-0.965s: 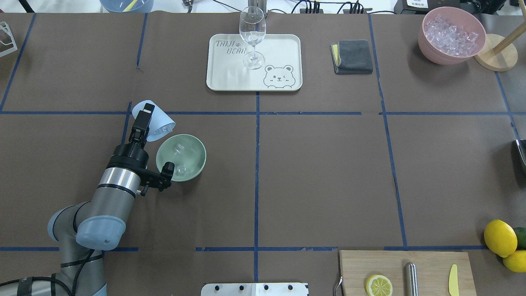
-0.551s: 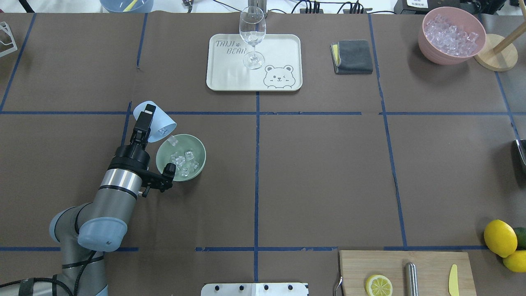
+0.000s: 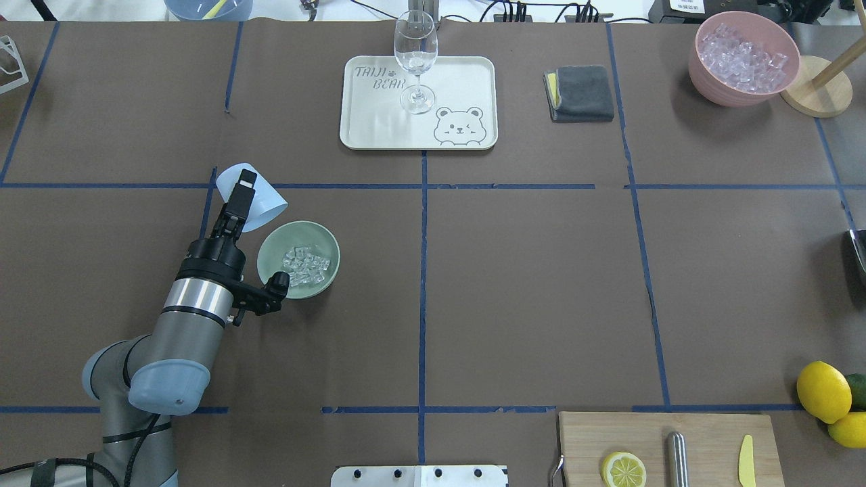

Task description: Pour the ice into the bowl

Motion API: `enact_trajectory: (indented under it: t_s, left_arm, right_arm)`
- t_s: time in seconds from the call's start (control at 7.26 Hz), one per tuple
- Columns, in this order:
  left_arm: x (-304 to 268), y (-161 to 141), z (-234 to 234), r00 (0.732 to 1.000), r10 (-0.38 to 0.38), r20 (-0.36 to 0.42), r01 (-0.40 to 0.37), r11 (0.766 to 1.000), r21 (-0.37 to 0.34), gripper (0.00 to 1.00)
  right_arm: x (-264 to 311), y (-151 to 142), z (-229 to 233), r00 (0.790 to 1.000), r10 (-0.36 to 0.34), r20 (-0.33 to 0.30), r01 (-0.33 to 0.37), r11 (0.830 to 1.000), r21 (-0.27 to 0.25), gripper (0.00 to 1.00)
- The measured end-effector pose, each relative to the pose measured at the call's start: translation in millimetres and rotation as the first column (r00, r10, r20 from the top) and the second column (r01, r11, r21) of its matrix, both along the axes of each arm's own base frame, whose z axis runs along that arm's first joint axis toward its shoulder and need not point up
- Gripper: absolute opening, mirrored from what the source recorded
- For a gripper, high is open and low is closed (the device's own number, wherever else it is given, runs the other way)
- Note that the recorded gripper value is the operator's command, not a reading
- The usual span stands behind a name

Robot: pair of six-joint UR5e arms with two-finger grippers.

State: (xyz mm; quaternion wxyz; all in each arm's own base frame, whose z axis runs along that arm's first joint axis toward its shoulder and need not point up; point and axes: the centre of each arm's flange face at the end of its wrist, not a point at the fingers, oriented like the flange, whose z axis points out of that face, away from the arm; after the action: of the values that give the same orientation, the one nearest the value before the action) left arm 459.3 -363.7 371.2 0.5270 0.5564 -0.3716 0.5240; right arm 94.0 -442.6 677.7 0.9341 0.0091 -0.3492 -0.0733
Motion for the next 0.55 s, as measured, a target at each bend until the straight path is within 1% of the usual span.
enact_trajectory:
  t_s: [0.14,0.28,0.41,0.55]
  left_arm:
    - [-0.6,0.2,-1.6,0.999,0.003,0.038,-0.003,1.0,0.01,0.0]
    - [-1.1,0.4,-2.5,0.999,0.004,0.054,-0.005,1.0,0.014,0.0]
    - [-1.6,0.4,-3.3,0.998,0.004,0.056,-0.005,1.0,0.016,0.0]
    - [-3.0,0.7,-5.0,0.999,0.004,0.043,-0.005,1.0,0.02,0.0]
  right_arm:
    - [0.1,0.0,0.0,1.0,0.0,0.0,0.0,1.0,0.0,1.0]
    - [0.3,0.1,0.0,1.0,0.001,0.0,-0.001,1.0,0.0,1.0]
    - [0.2,0.0,0.0,1.0,0.001,0.0,-0.001,1.0,0.0,1.0]
    - [0.3,0.0,0.0,1.0,0.001,0.0,-0.001,1.0,0.0,1.0]
